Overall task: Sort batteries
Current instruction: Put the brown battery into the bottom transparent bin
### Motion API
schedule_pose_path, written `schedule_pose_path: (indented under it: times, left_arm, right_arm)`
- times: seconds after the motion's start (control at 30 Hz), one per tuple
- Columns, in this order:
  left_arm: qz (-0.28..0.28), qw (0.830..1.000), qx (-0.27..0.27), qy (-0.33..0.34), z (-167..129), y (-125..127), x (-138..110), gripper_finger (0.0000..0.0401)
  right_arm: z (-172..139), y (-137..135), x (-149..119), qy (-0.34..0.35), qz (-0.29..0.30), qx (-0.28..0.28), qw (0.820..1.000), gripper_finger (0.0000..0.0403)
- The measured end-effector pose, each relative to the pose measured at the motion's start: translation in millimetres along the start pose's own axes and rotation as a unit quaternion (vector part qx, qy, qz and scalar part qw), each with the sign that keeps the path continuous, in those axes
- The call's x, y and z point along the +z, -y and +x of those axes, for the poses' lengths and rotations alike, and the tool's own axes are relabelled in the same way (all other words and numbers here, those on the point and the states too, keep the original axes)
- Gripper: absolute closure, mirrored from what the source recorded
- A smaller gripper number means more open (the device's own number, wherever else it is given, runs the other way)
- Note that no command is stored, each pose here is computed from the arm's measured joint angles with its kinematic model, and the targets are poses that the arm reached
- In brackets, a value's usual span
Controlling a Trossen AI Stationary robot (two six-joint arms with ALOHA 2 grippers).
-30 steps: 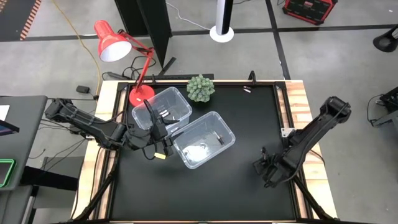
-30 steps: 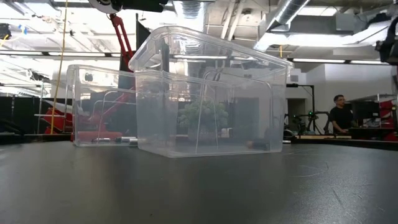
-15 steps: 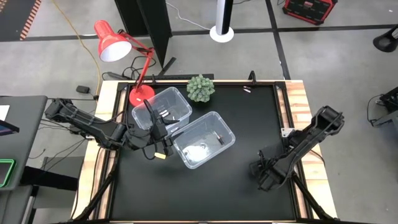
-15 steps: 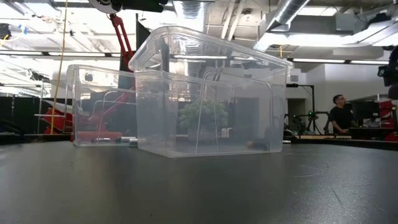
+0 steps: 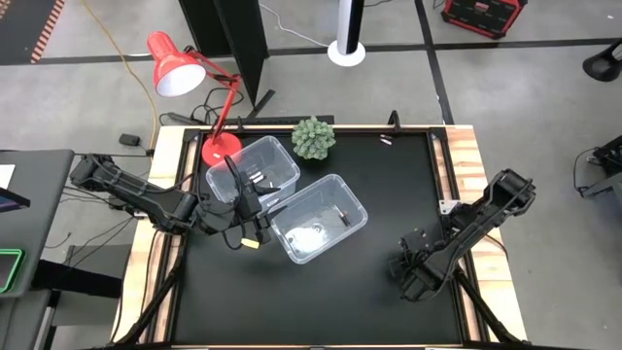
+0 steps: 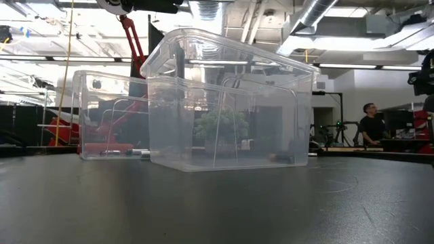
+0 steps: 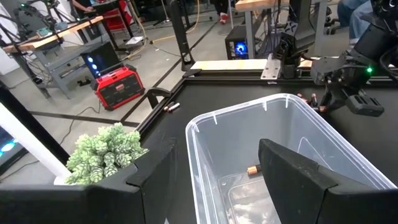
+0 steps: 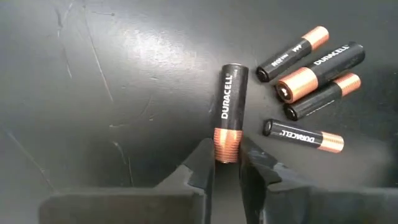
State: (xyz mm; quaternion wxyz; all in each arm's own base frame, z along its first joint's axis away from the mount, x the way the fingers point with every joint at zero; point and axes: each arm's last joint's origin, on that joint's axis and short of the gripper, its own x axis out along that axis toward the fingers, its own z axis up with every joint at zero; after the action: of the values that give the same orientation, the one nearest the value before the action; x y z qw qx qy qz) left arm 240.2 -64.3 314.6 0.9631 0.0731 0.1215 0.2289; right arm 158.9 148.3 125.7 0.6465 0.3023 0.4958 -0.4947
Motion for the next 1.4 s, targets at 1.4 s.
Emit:
schedule_pose_path:
  times: [1.4]
  left_arm:
    - [-0.002,1.000,0.000,0.000,0,0,0,0.0182]
  right_arm:
    - [-129,-40,3,0.115,-0.372,0.245,0.888,0.0378]
